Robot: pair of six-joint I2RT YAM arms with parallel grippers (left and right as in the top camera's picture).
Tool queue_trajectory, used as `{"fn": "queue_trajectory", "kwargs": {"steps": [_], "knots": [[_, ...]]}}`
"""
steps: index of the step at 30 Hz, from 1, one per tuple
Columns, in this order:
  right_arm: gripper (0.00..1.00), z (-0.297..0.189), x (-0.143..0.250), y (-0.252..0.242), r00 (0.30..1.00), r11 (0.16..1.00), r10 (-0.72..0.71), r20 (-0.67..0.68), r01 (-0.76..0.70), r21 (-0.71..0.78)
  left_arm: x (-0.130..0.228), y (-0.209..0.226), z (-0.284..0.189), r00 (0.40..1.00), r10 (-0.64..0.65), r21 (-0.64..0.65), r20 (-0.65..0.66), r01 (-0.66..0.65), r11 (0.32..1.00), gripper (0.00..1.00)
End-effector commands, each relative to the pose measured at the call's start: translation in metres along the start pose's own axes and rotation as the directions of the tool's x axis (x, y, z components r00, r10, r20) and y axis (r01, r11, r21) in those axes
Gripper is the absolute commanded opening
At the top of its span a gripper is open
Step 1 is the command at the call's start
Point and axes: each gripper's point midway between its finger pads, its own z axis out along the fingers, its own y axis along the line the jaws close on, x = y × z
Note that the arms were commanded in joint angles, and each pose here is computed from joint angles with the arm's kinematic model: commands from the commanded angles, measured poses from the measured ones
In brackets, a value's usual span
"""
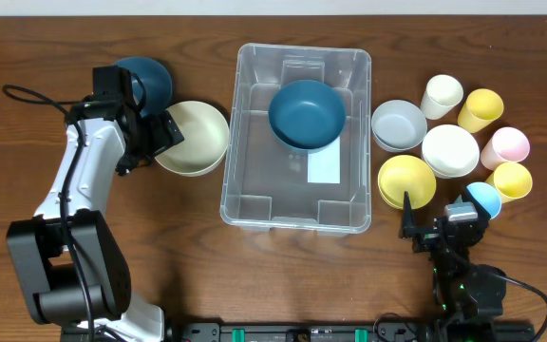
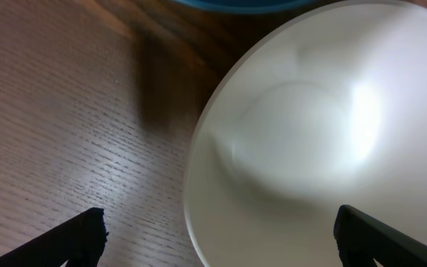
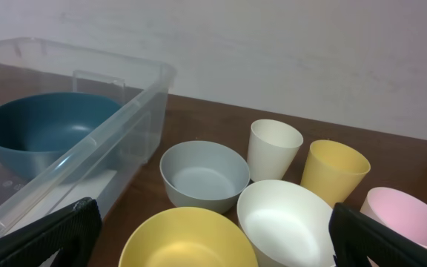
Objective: Pack container
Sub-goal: 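Move the left gripper to the cream bowl and grasp its rim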
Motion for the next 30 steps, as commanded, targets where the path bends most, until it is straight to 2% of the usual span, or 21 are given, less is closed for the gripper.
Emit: {"fn": "queue_trajectory", "kwargs": {"steps": [1, 30], "knots": [[0.99, -0.0002, 0.0008, -0.0012, 1.000, 1.000, -0.010, -0.001, 0.010, 0.003, 0.0025, 0.0022, 0.0016, 1.000, -0.006, -0.001, -0.013, 0.006, 1.000, 0.98], [0.99, -0.0002, 0.0007, -0.0012, 1.000, 1.000, -0.010, -0.001, 0.010, 0.003, 0.0066, 0.0040, 0.0016, 0.999, 0.013, -0.008, -0.029, -0.014, 1.000, 0.98]]}}
